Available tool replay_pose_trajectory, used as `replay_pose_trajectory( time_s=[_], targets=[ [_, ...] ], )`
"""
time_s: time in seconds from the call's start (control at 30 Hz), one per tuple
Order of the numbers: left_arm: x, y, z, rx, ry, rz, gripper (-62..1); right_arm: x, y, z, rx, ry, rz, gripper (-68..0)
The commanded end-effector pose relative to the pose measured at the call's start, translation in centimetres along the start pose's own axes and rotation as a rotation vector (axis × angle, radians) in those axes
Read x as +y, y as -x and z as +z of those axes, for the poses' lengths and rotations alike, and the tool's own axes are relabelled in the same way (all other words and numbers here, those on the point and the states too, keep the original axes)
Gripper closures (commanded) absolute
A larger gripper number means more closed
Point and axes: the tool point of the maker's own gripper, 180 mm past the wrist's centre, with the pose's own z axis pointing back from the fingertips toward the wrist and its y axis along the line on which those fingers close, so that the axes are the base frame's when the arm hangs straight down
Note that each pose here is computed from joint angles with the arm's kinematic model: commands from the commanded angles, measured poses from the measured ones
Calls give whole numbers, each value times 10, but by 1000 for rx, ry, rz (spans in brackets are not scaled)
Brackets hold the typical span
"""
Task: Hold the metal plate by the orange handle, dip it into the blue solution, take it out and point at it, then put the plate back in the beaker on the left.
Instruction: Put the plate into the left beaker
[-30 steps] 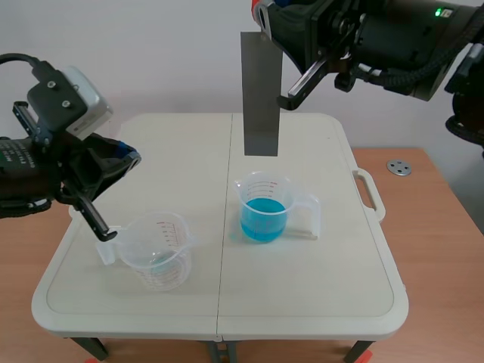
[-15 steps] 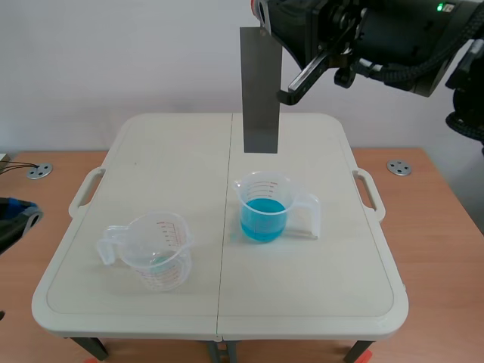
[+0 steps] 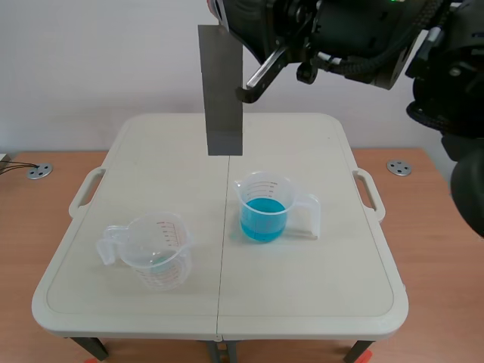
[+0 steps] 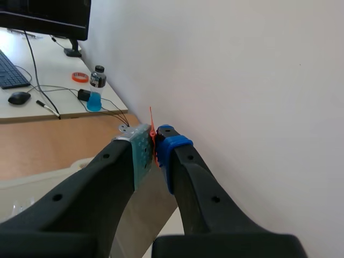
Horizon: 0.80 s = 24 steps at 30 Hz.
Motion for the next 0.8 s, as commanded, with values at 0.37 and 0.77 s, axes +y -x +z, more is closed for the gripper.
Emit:
replay_pose_trajectory(
  time_s=[0.37,0.77],
  targets=[
    [-6,-1,4,-1,-7,32,-29,43,-23,-36,-56,-103,-43,-13],
    [-6,-1,4,-1,-4,33,-29,78,-32,-58,-58,-180,-57,-13]
  ],
)
